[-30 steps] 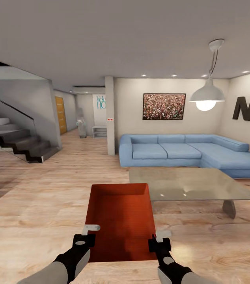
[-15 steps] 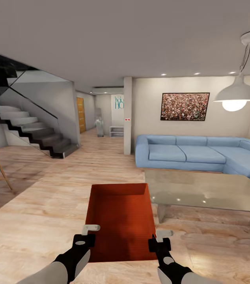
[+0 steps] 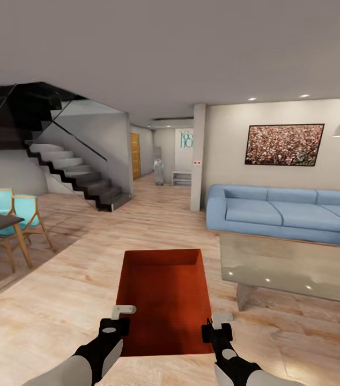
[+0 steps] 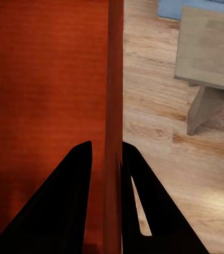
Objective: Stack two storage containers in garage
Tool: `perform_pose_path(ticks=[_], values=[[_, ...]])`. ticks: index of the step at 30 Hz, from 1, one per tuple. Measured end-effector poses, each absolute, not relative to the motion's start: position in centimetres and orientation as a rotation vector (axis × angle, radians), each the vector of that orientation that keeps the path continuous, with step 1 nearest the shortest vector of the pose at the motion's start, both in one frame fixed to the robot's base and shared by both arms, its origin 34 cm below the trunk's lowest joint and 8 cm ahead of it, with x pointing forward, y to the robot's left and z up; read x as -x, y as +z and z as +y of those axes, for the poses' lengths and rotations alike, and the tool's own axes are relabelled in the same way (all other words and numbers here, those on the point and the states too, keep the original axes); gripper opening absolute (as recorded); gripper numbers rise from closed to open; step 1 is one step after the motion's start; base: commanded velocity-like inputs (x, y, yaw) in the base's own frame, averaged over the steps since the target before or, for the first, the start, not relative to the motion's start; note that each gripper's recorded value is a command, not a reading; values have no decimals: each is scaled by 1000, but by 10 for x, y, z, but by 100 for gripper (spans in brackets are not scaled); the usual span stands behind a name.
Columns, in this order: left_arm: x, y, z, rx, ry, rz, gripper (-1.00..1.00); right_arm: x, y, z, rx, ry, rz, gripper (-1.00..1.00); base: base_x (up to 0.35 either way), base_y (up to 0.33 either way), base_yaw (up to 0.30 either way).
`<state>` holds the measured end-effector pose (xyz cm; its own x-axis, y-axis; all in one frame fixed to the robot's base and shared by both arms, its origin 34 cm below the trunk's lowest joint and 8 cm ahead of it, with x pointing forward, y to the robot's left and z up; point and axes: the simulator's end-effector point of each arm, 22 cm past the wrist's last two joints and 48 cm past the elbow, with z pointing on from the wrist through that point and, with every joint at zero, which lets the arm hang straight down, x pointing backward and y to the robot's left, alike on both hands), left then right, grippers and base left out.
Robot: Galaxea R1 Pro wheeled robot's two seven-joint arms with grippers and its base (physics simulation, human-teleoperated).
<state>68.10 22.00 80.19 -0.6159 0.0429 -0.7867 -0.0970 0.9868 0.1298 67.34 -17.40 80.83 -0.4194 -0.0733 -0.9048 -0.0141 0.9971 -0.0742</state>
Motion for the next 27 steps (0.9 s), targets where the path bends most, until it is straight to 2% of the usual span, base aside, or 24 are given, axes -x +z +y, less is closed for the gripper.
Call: perform_pose_path(ticks=[4,7,27], values=[[-681,802,220,37,199,2226,-100,-673,808,-174,62,-65,2003,-100,18,0,260],[-681,802,220,37,198,2225,-100,-673,809,-173,61,-66,2002,-100,204,0,42],[-680,802,221,38,198,2227,-100,-673,809,-173,61,-66,2004,-100,313,0,3]])
